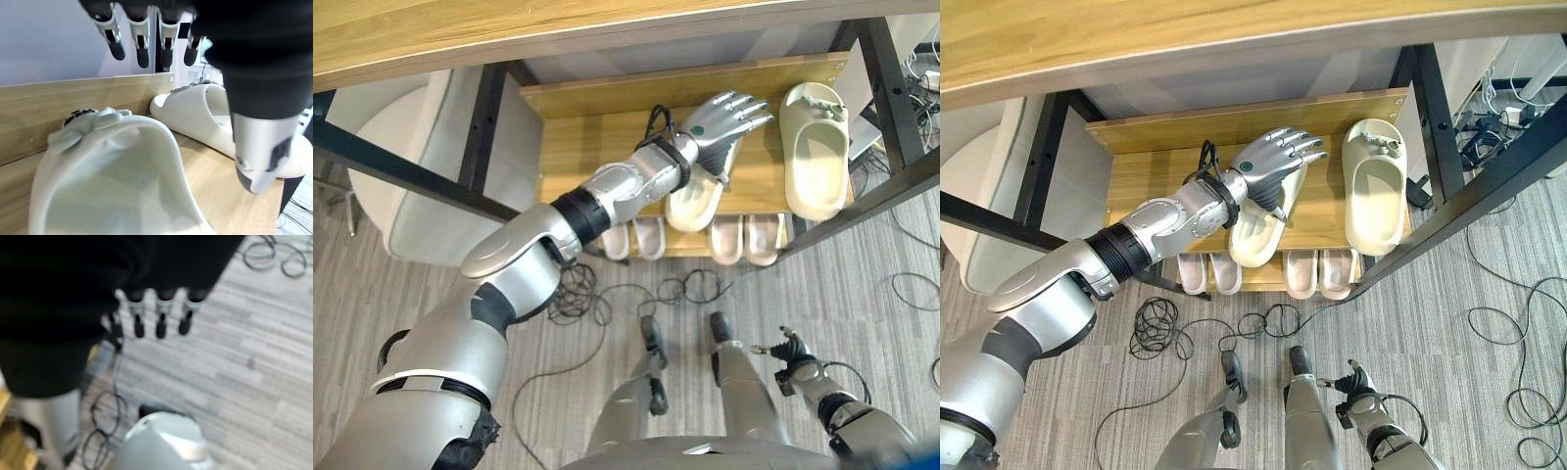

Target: Arrange the slippers neatly on the shoe rack.

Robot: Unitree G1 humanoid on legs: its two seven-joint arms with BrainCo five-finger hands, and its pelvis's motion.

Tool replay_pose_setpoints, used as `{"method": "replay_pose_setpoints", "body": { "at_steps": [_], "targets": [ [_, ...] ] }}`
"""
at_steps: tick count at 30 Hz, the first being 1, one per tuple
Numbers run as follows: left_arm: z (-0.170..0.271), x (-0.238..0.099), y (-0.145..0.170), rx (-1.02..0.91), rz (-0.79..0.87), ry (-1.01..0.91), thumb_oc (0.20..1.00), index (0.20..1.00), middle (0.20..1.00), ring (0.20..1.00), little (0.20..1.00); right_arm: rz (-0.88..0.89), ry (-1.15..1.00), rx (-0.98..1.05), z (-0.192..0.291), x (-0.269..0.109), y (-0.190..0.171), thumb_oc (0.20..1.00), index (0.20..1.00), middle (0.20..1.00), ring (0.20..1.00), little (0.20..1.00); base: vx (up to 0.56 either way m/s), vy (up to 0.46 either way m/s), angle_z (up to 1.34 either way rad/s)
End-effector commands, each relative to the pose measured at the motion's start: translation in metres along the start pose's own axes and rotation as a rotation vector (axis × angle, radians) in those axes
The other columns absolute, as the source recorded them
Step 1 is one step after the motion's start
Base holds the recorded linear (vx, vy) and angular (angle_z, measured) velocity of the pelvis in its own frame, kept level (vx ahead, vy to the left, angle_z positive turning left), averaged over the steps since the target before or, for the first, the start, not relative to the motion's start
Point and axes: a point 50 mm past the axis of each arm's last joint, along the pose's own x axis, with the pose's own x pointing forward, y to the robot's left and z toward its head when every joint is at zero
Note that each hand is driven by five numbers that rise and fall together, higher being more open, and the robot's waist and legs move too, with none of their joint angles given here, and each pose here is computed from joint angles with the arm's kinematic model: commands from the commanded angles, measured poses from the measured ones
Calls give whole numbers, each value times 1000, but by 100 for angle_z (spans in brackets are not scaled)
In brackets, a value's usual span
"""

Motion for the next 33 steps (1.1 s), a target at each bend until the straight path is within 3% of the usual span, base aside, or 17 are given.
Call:
{"method": "replay_pose_setpoints", "body": {
  "at_steps": [1, 10, 20, 27, 33],
  "targets": [
    [-19, 10, 55, -4, 133, 53, 1000, 1000, 1000, 1000, 1000, -47, -17, -8, 7, 5, -23, 1000, 1000, 1000, 1000, 1000, -30, -11, 8],
    [-44, -7, 41, -135, 142, 199, 1000, 1000, 1000, 1000, 1000, 0, -16, 12, 9, 4, -15, 1000, 1000, 1000, 1000, 1000, -30, -21, 7],
    [-87, -41, -2, -291, 150, 510, 1000, 1000, 1000, 1000, 1000, 2, -24, 45, 18, 5, -11, 1000, 1000, 1000, 1000, 1000, -26, -21, 4],
    [-76, -45, -16, -524, 164, 508, 1000, 1000, 1000, 1000, 1000, 30, -16, 36, 17, 3, -2, 1000, 1000, 1000, 1000, 1000, -2, -3, 0],
    [-68, -42, -23, -598, 156, 504, 1000, 1000, 1000, 1000, 1000, 23, -30, 40, 25, 4, -4, 1000, 1000, 1000, 1000, 1000, 0, 0, 0]
  ]
}}
